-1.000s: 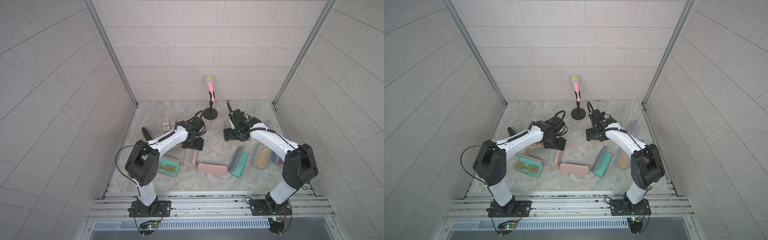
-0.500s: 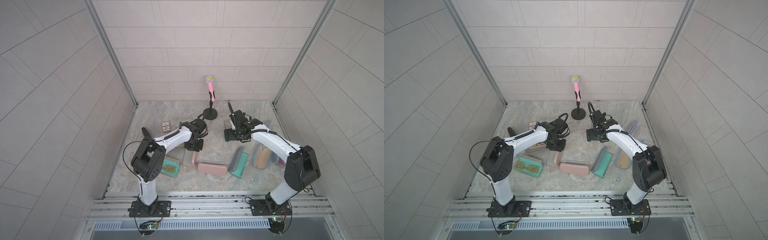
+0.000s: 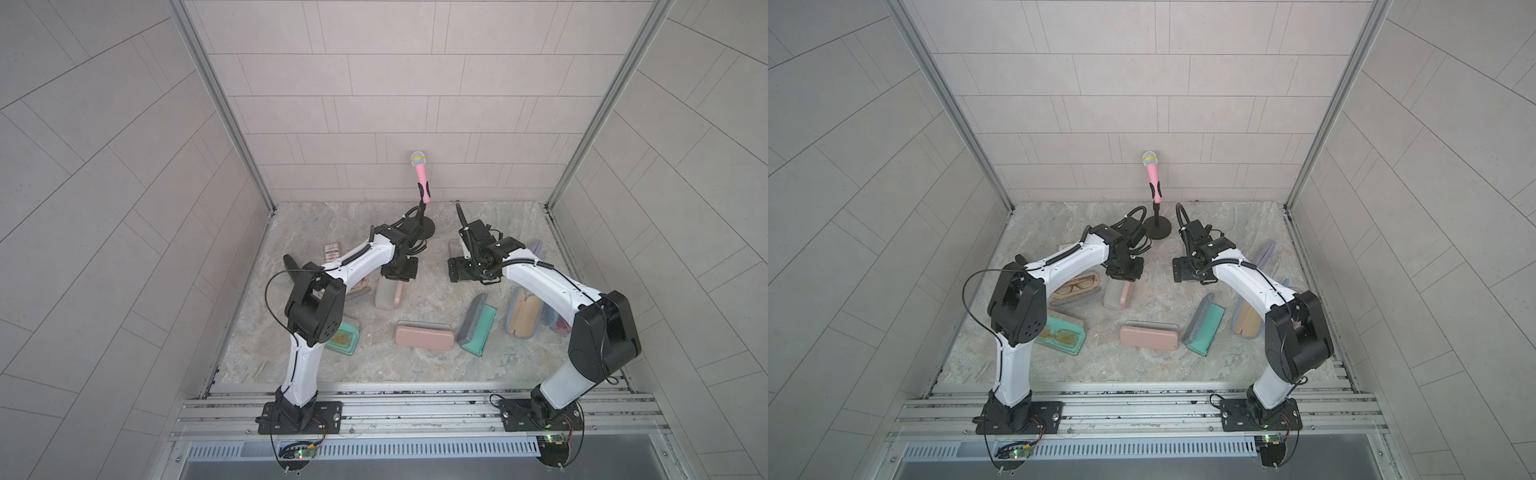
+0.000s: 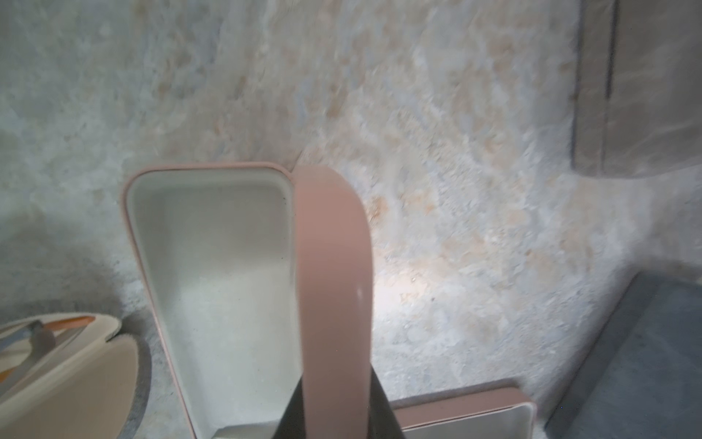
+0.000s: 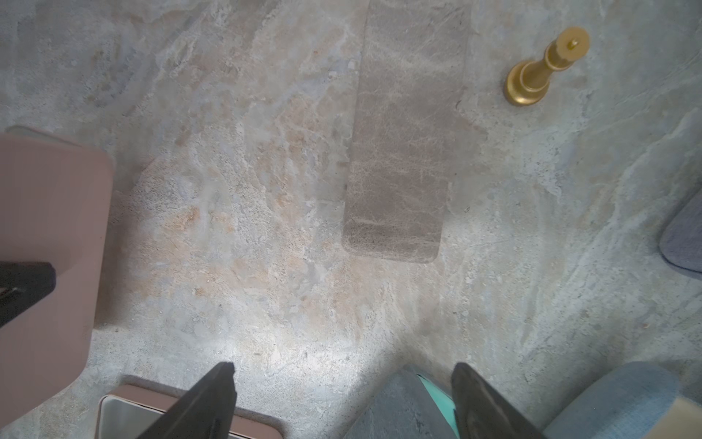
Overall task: Close the glasses case
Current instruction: Place the glasses case at the center of the board.
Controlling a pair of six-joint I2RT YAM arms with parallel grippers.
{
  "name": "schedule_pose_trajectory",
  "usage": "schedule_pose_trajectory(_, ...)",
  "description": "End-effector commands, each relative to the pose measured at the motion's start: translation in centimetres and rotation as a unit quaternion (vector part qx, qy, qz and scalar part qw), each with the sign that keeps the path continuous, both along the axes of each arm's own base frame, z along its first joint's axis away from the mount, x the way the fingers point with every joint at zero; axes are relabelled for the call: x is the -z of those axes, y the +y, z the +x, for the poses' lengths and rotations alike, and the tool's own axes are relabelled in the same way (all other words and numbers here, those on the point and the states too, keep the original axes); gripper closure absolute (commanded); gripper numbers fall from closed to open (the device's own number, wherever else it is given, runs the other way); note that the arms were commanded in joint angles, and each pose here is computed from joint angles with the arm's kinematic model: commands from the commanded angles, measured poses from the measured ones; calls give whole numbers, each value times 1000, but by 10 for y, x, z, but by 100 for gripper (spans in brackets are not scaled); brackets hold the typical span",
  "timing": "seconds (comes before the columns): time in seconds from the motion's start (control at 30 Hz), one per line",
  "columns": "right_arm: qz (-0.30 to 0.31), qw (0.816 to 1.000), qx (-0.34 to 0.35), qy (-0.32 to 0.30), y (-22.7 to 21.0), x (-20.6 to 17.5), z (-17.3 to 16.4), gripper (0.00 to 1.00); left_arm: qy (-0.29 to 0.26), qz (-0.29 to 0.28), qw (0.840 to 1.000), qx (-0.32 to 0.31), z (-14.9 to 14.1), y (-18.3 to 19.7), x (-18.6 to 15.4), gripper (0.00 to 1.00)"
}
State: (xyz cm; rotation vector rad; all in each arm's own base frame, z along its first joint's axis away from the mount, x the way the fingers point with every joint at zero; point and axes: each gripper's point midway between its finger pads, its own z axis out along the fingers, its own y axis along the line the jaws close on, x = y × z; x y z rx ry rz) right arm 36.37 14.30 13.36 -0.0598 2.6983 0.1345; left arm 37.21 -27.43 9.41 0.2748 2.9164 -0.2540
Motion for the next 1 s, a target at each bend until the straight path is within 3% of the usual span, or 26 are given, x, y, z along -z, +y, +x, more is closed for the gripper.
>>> schedule_pose_trajectory(0.0,-2,1000,7,-4,-4,-5,0,10,10,-9,1000,5,8,-10,-3,90)
schedule_pose_trajectory(0.53,-6,1000,7,12,-6,3,-3,10,48,-105,992,-45,40,-51,28,89)
schedule_pose_trajectory(0.97,1,1000,1,18,-5,-2,-11,10,42,-128,989,-60,56,-45,12,65)
